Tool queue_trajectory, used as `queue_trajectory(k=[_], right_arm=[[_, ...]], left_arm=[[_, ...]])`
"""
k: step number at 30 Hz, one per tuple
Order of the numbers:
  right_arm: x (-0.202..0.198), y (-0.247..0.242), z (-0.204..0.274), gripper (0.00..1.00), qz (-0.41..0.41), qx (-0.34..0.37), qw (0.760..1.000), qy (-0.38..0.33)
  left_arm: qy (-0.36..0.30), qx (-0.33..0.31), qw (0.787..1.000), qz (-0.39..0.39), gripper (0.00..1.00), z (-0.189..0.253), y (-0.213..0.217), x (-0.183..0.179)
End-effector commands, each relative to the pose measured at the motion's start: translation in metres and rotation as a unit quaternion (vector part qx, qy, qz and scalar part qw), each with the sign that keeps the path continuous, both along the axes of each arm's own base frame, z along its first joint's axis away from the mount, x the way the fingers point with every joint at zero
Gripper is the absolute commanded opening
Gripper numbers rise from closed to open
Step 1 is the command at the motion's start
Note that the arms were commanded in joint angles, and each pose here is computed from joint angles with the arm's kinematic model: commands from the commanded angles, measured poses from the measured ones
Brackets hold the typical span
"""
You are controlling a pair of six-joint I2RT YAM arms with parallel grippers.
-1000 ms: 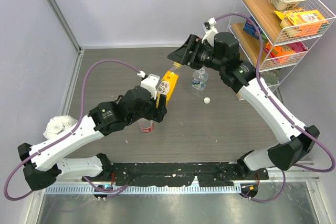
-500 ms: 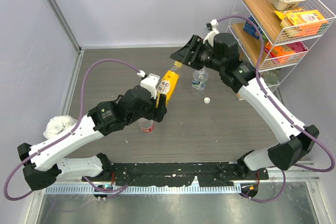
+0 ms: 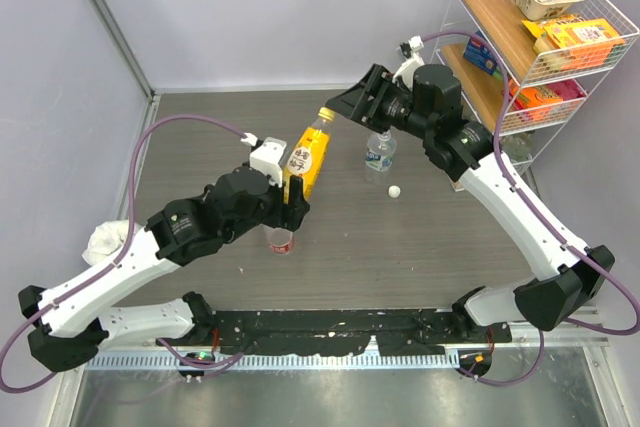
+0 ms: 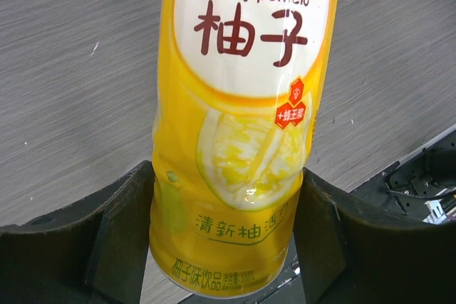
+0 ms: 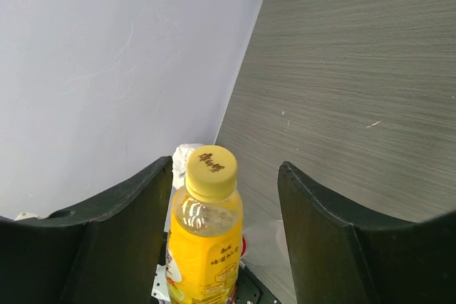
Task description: Unscrew the bottle caps
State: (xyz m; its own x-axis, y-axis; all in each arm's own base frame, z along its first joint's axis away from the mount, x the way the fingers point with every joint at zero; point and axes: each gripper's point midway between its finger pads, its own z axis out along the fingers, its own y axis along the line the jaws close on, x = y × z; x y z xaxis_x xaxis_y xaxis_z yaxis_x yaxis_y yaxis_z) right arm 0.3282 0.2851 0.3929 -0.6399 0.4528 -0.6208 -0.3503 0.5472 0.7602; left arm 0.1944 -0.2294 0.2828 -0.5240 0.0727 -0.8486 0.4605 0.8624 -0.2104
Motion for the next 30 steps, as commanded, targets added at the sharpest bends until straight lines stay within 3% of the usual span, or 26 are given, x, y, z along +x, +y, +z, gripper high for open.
queue_trajectory(k=[1, 6, 16, 30], right_arm=[[-0.008, 0.002, 0.035, 0.66, 0.012, 0.045, 0.998, -0.038], [-0.01, 0.009, 0.03, 0.65, 0.029, 0.054, 0.998, -0.029], [-0.004, 0.008, 0.012, 0.62, 0.018, 0.036, 0.999, -0.011], [-0.002, -0.001, 0.015, 0.67, -0.007, 0.026, 0.999, -0.018]], left_arm=[[-0.011, -0.019, 1.0, 0.007, 0.18, 0.013, -0.002, 0.003], [-0.006, -0.018, 1.0, 0.002, 0.17, 0.011, -0.008, 0.005], [-0.009, -0.025, 1.0, -0.001, 0.0, 0.018, -0.011, 0.005], [-0.011, -0.028, 1.0, 0.008, 0.0, 0.02, -0.003, 0.003]])
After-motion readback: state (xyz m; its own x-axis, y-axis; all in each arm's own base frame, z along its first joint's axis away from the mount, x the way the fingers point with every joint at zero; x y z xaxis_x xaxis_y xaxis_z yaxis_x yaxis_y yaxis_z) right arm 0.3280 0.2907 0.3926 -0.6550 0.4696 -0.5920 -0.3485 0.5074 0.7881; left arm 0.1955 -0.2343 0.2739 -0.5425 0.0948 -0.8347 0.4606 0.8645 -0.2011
